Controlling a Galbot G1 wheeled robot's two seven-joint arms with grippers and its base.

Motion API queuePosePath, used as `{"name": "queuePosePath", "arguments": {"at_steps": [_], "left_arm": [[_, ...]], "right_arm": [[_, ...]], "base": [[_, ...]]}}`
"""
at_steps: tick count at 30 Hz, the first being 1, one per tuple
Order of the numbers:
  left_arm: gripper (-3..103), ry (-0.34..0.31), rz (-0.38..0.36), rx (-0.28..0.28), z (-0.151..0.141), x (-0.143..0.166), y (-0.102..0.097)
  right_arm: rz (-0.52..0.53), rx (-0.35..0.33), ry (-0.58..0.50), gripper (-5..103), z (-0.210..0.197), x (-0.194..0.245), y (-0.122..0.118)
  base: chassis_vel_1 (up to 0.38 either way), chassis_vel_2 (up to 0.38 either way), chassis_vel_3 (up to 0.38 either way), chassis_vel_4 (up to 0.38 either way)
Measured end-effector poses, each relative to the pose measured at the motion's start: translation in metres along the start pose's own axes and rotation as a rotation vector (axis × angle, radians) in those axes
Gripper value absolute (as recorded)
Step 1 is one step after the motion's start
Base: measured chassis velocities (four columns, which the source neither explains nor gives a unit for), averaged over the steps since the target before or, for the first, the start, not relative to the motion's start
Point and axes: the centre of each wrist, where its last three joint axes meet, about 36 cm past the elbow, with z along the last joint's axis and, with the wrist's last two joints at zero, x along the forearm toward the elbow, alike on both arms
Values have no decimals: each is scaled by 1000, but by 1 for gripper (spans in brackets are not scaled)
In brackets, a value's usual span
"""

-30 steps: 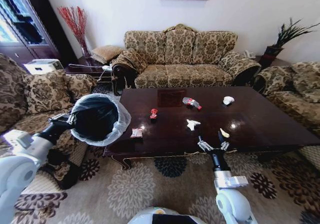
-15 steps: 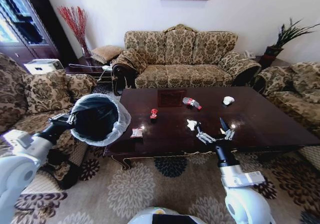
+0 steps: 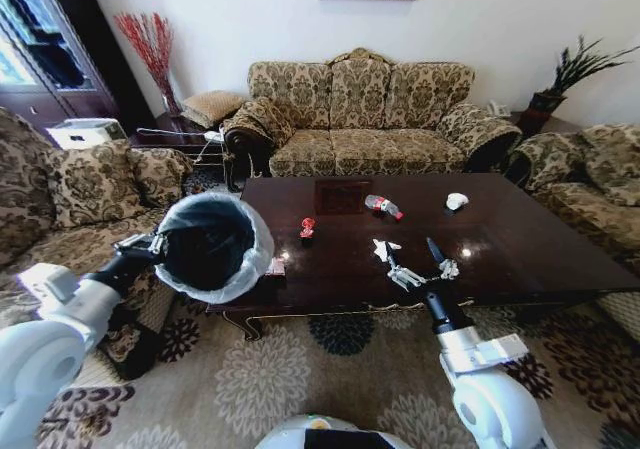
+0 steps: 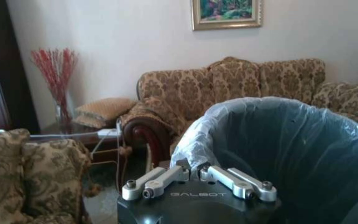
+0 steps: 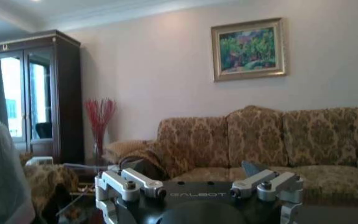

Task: Move to the front of the table and place the trash on the table into the trash bin.

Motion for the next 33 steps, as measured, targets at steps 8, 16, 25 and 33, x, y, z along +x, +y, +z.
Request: {"name": "queuePosePath", "arguments": {"at_steps": [8,16,25,33], "left_arm": [[3,-22,-83,-85,-10,-16,38],[3,-29,-87,-102,-28,-27,55],[3,-10,-39,-50,-27,-20,37],[3,-10,4,-34,-23,-15,16]], "right_arm": [[-32,-49,111,100,22,-28,-26],[-149,-84,177,100,61,-85,-19],[-183,-89,119,100,85,-129,20],[-223,-44,152,100,97,-129,29]], "base": [[0,0,0,0],[0,0,0,0],[0,0,0,0],[0,0,0,0]]}}
